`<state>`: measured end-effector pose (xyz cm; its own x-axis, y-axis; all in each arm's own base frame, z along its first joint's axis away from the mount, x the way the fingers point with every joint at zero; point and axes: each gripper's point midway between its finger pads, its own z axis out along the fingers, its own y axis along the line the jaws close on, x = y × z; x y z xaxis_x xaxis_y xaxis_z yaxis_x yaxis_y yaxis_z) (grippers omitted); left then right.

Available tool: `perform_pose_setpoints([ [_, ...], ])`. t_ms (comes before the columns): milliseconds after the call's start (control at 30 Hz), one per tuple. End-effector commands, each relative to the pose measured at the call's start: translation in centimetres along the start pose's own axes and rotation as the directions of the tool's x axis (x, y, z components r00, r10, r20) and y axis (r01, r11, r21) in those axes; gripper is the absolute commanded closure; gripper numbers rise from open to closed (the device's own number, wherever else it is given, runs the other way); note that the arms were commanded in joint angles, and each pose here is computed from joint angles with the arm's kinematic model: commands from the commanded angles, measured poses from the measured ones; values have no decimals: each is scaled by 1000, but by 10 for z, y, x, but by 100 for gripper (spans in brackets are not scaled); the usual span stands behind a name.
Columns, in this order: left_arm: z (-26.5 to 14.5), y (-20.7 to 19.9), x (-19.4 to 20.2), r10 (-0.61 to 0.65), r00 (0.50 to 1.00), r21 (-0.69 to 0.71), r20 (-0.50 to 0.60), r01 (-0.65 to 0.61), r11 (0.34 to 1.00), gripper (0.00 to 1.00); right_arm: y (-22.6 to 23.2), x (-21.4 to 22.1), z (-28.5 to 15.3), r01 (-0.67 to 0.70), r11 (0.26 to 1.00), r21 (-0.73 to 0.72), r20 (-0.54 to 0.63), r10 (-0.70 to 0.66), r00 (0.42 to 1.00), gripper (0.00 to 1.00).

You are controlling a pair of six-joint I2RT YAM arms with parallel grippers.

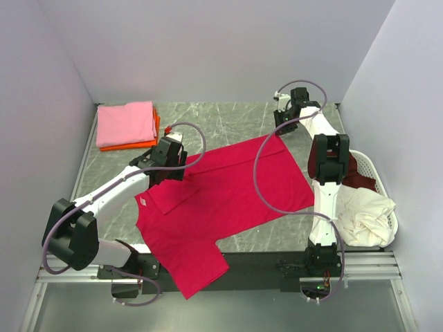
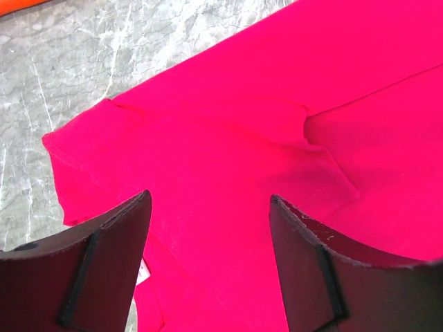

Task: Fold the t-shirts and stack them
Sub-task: Fold the tshirt

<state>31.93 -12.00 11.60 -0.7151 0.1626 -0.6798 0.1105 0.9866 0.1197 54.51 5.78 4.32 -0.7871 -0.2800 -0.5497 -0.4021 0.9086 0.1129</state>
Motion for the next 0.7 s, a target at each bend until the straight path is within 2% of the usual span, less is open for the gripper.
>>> perform_pose_setpoints([
  [0, 1, -2, -6, -18, 1000, 7, 23, 17, 1000, 26, 2, -8, -1, 8, 1000, 3, 5, -8, 1000, 73],
  [667, 1, -1, -5, -16, 1000, 6, 20, 16, 1000, 26, 4, -1, 10, 3, 1000, -11, -28, -3, 1000, 72],
])
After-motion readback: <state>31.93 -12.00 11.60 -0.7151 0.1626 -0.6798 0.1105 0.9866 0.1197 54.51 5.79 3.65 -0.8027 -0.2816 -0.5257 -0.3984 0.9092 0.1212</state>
